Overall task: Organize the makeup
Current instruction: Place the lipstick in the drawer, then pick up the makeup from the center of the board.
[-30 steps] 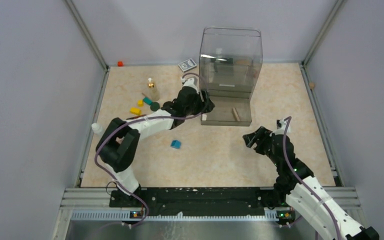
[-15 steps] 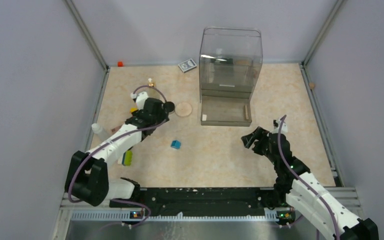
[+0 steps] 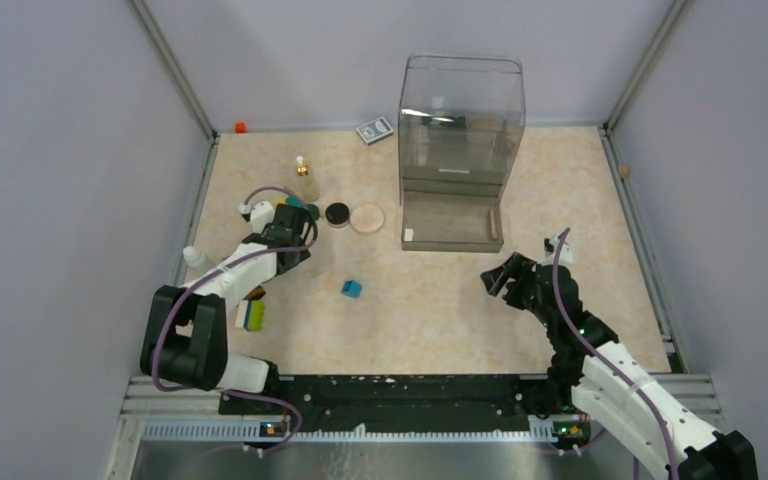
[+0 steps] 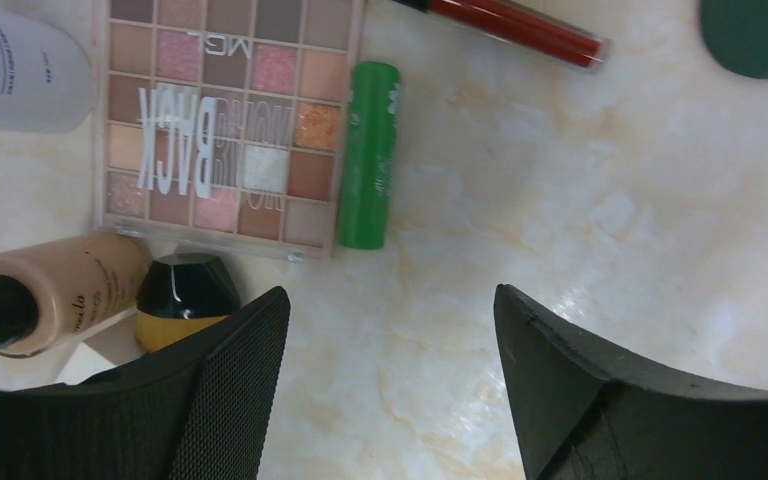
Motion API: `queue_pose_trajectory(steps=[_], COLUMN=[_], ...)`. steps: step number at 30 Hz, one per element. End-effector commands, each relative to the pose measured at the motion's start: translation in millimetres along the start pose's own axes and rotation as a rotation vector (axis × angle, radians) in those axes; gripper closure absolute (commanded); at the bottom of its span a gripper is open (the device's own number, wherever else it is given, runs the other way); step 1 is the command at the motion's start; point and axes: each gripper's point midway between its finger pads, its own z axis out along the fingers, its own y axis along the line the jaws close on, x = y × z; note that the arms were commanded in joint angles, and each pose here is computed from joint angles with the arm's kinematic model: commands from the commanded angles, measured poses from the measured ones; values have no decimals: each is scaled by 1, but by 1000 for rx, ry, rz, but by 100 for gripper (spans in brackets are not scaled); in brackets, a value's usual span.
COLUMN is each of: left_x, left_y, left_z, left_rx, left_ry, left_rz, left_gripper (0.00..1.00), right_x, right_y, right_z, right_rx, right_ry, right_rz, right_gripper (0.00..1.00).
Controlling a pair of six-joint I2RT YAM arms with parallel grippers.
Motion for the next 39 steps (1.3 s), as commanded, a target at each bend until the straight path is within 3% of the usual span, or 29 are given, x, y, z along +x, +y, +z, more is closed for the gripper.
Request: queue_pose_trajectory(steps=[1,13,22,28,33,39], left_x=[-21,-32,-21,-9,13,25], left_y=[5,-15,-8,-27,-50,-99], left_z=[14,40,54,55,53,4], left_rx=[-42,-3,-64,47,168,380], left_ry=[-27,-9,22,79,178,123], left_rz=[-23,-6,21,40,53,139], left_gripper=[21,32,39,68,100,100], right_x=[-9,-11,-13,-13,-14,-17], right_y=[5,4,2,2,2,1], right_z=[-1,0,-2,-3,-4,-7], right_rx=[-19,-9,1,2,0,6], right_ry=[-39,-43,-49,-48,-54,-68], right_rz=[-3,-10,-23,-23,-18,-17], right_gripper=[27,27,27,27,27,27])
